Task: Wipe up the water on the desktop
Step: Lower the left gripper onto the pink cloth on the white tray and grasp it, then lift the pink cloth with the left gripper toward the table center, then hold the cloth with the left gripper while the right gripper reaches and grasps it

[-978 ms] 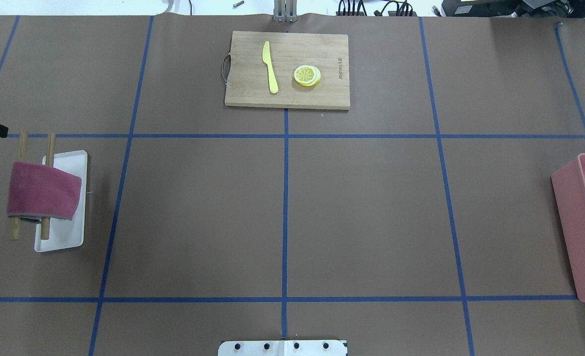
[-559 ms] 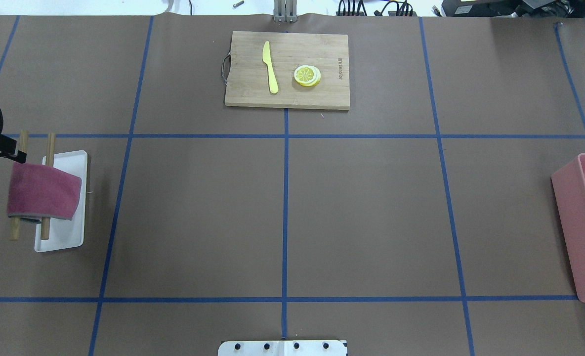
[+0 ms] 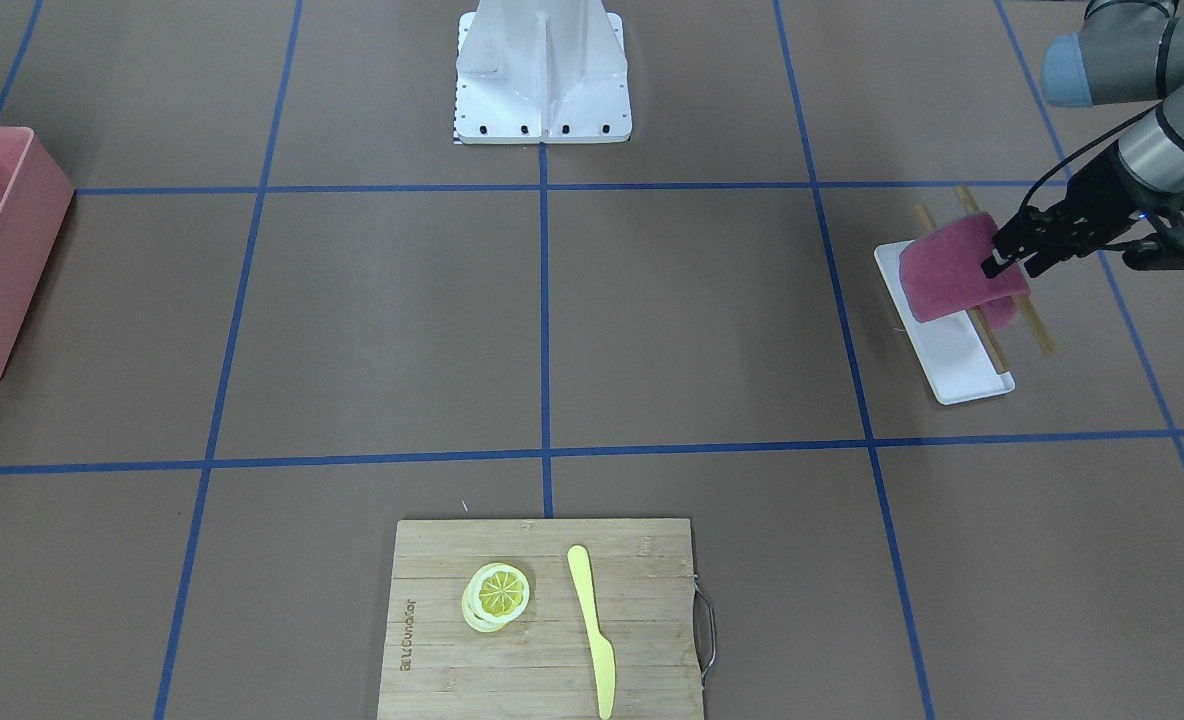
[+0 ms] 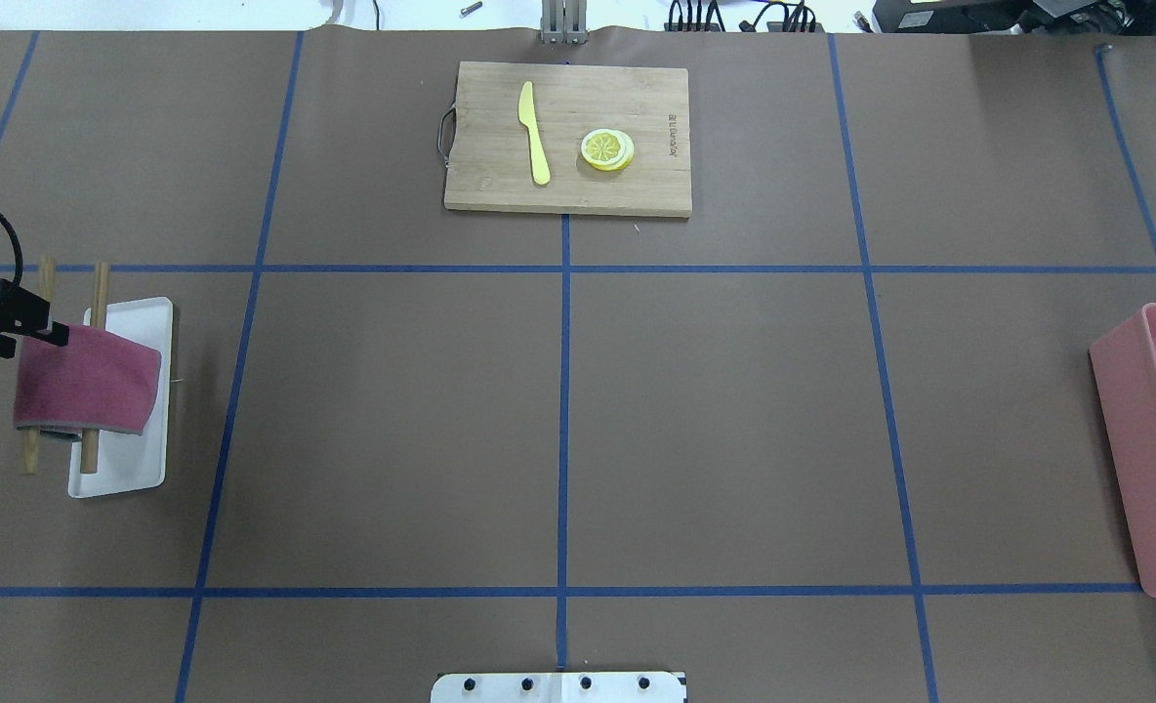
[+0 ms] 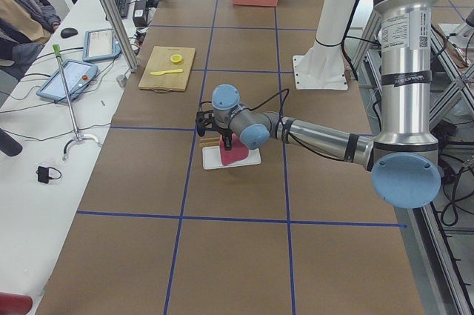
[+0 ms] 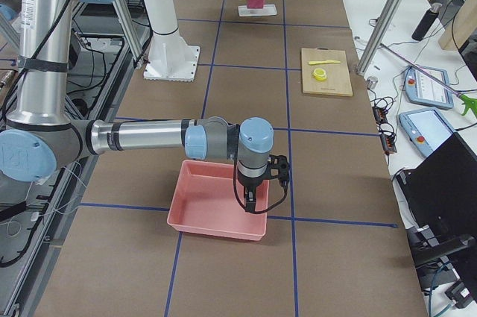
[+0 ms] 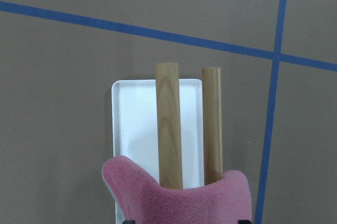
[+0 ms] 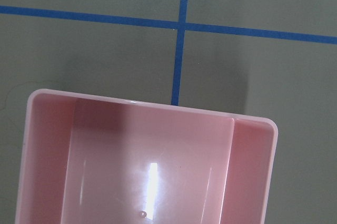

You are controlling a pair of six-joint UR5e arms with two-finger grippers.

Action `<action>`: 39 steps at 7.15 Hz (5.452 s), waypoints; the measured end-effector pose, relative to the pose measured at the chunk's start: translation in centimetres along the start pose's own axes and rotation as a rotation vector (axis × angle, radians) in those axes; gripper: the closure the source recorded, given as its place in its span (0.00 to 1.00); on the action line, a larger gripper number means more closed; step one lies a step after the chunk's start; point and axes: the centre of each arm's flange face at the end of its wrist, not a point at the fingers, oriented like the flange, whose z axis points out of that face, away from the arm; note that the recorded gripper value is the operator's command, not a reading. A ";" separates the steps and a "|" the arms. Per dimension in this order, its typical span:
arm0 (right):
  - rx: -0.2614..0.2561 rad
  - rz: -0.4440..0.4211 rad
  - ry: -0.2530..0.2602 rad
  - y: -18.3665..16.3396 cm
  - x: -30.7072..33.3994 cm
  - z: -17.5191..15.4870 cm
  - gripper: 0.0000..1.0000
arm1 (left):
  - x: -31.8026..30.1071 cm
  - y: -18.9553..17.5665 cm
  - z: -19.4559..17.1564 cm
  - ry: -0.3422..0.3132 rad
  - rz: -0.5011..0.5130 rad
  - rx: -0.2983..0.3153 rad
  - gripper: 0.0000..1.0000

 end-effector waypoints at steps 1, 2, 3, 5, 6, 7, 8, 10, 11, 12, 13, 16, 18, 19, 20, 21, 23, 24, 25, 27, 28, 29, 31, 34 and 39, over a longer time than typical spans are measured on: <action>0.001 -0.001 -0.003 -0.1 -0.1 0.0 0.00 | 0.0 0.0 0.1 0.000 -0.002 -0.001 0.88; 0.002 -0.001 -0.004 -0.1 -0.1 0.0 0.00 | 0.0 0.0 0.1 0.000 -0.002 -0.001 1.00; 0.002 -0.002 -0.004 -0.1 -0.1 -0.1 0.00 | 0.0 0.1 0.1 0.000 -0.002 -0.001 1.00; 0.003 -0.003 -0.006 -0.1 -0.2 -0.1 0.00 | 0.2 0.1 -0.1 0.003 0.002 0.001 1.00; 0.003 -0.003 -0.007 -0.2 -0.2 -0.1 0.00 | 0.5 0.1 -0.4 0.008 0.006 0.004 1.00; 0.004 -0.004 -0.007 -0.2 -0.2 -0.1 0.00 | 0.8 0.2 -0.8 0.014 0.012 0.009 1.00; 0.004 -0.004 -0.007 -0.2 -0.3 -0.1 0.00 | 1.3 0.4 -1.2 0.022 0.020 0.015 1.00; 0.005 -0.005 -0.018 -0.2 -0.4 -0.2 0.00 | 3.0 0.8 -2.8 0.064 0.046 0.009 1.00; 0.005 -0.005 -0.045 -0.2 -0.7 -0.2 0.00 | 5.3 1.2 -4.1 0.112 0.062 -0.005 1.00; 0.009 -0.011 -0.086 -0.2 -1.1 -0.3 0.00 | 8.7 1.0 -5.3 0.161 0.059 -0.007 1.00; 0.031 -0.042 -0.129 -0.3 -2.3 -0.9 0.00 | 14.2 -0.1 -6.3 0.208 0.039 -0.012 1.00; 0.155 -0.215 -0.254 -0.8 -6.5 -2.9 0.00 | 34.8 0.3 -7.6 0.273 -0.037 -0.045 1.00; 0.224 -0.335 -0.361 -0.9 -9.7 -4.0 0.00 | 45.5 2.5 -5.4 0.300 -0.079 -0.020 1.00; 0.240 -0.352 -0.412 -0.9 -12.0 -4.5 0.00 | 49.5 2.9 -5.0 0.314 -0.098 -0.013 1.00; 0.254 -0.359 -0.454 -0.8 -15.2 -4.9 0.00 | 52.7 2.9 -4.8 0.325 -0.117 -0.009 1.00; 0.279 -0.363 -0.474 -0.5 -18.6 -5.2 0.00 | 55.9 3.1 -4.2 0.329 -0.143 0.006 1.00; 0.327 -0.389 -0.486 0.0 -23.9 -5.1 0.07 | 62.2 3.8 -2.3 0.323 -0.220 0.046 1.00; 0.350 -0.417 -0.479 -0.4 -26.4 -4.8 0.08 | 64.6 4.1 -2.0 0.328 -0.283 0.064 1.00; 0.374 -0.435 -0.466 -1.0 -29.1 -4.3 0.07 | 66.3 4.6 -1.7 0.334 -0.323 0.083 1.00; 0.381 -0.370 -0.512 -2.4 -34.6 -4.6 0.07 | 67.3 4.9 -1.1 0.339 -0.394 0.116 1.00; 0.379 -0.332 -0.548 -2.8 -38.0 -4.9 0.07 | 67.2 4.5 -0.7 0.341 -0.460 0.139 1.00; 0.388 -0.314 -0.567 -2.6 -41.3 -4.6 0.07 | 67.1 4.0 -0.4 0.346 -0.537 0.162 1.00; 0.435 -0.298 -0.595 -1.5 -47.3 -3.8 0.08 | 66.6 3.1 0.1 0.358 -0.685 0.206 1.00; 0.508 -0.312 -0.594 -1.2 -50.3 -3.9 0.09 | 65.8 2.9 0.5 0.319 -0.781 0.230 1.00; 0.726 -0.413 -0.466 -1.0 -51.3 -3.1 0.09 | 65.4 4.7 -2.4 0.318 -0.809 0.220 1.00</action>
